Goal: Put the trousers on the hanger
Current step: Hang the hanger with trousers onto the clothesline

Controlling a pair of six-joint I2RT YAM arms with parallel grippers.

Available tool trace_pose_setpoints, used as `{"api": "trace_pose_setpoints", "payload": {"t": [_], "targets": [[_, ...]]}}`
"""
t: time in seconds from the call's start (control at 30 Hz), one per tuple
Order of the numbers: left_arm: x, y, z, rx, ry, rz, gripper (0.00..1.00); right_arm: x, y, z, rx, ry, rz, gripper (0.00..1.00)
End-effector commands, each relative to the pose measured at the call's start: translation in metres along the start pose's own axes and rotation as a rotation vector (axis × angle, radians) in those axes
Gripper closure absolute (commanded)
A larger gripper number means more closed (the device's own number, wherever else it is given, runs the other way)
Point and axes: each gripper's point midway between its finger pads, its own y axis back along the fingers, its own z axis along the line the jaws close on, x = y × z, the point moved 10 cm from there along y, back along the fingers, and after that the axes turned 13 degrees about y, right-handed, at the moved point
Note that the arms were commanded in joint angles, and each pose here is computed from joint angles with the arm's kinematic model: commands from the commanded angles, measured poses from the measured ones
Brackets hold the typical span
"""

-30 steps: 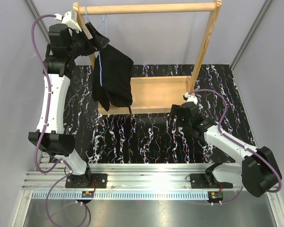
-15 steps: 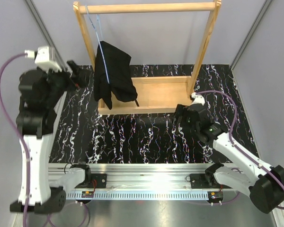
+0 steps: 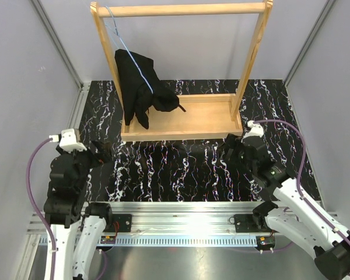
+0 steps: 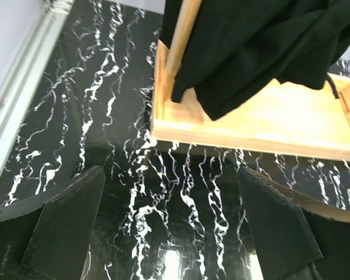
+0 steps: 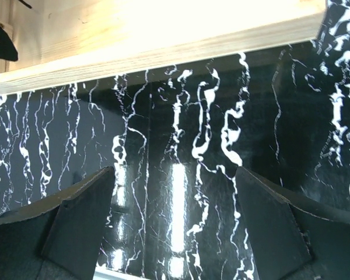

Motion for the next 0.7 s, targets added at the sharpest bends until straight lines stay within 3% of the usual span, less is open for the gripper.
{"api": "trace_pose_setpoints", "payload": {"t": [0.0, 0.67], "targets": [[-0.003, 0.001, 0.003, -0.004, 0.014, -0.122, 0.01, 0.002, 0.007, -0.006, 0.04, -0.025, -0.022, 0.08], [0.008, 0.007, 0.008, 0.022, 0.021, -0.147, 0.01, 0.005, 0.012, -0.011, 0.082, -0.031, -0.025, 0.08]]}}
